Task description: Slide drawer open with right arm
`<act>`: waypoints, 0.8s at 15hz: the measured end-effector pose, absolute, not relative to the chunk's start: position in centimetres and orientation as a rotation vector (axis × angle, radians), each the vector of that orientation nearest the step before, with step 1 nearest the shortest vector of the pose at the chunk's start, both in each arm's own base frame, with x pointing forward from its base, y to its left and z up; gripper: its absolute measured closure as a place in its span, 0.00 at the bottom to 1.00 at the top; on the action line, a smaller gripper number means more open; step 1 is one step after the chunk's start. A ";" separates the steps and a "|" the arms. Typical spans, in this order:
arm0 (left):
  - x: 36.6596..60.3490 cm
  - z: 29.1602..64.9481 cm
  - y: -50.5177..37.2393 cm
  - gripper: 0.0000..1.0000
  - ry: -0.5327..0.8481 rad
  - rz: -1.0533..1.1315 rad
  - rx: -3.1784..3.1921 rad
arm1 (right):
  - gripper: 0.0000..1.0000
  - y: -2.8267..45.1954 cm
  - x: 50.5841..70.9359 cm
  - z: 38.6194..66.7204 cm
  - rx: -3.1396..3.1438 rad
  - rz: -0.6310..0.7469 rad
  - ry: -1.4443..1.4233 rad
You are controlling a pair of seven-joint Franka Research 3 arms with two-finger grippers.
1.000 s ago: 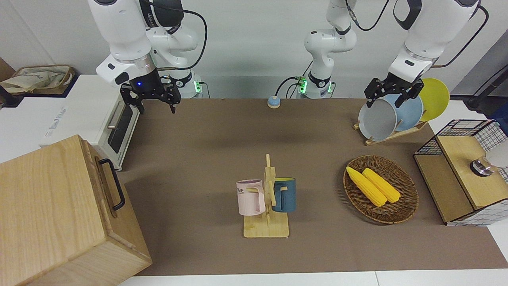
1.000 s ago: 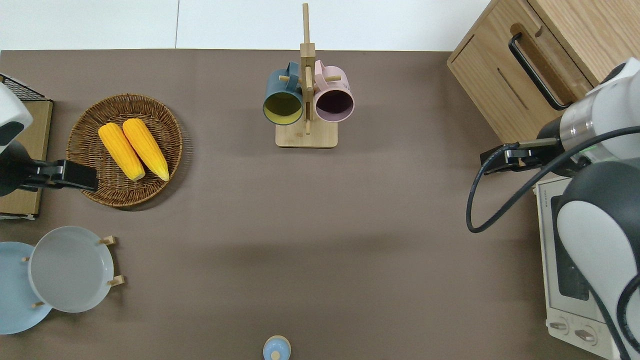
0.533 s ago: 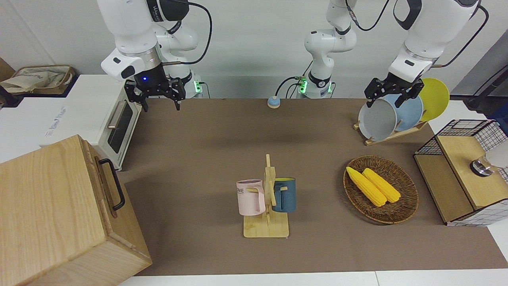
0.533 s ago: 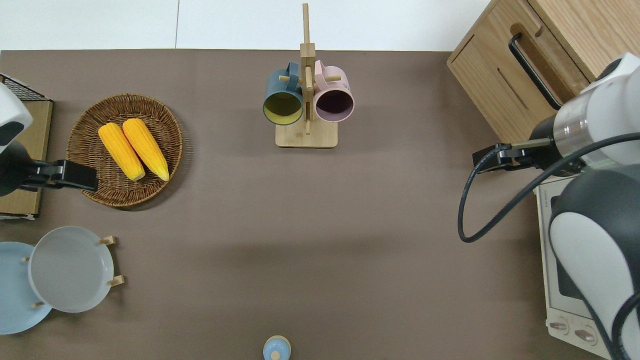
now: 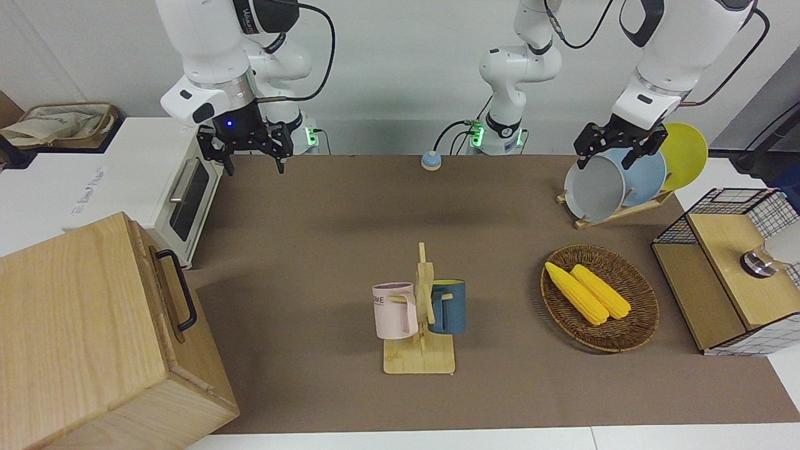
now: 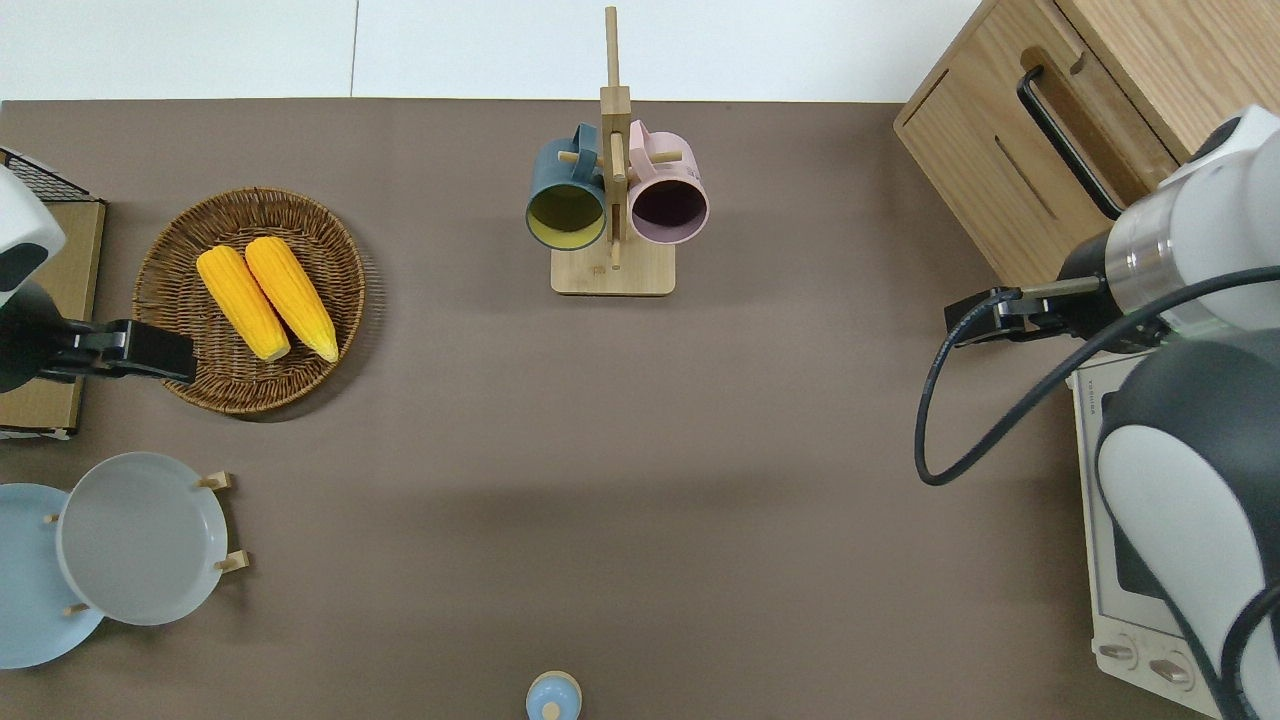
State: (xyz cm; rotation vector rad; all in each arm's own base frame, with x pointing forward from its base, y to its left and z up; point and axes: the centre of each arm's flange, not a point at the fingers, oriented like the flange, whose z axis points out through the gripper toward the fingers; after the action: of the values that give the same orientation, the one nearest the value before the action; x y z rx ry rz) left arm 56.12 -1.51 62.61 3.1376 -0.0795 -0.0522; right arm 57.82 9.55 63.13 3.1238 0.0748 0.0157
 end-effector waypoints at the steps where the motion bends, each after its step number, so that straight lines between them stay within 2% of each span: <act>1: 56.1 62.6 -1.5 0.00 -0.079 -0.052 3.138 | 0.01 9.5 57.8 63.1 3.124 0.016 0.074; 8: 56.1 62.6 -1.5 0.00 -0.079 -0.052 3.138 | 0.01 8.9 58.0 63.2 2.999 0.043 0.085; 12: 56.1 62.6 -1.5 0.00 -0.079 -0.052 3.138 | 0.01 11.7 57.5 63.5 2.857 0.087 0.181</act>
State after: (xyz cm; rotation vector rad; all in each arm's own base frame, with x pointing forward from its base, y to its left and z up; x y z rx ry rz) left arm 56.12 -1.51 62.61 3.1376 -0.0795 -0.0522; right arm 57.51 11.69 63.54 2.8572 0.1813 0.0870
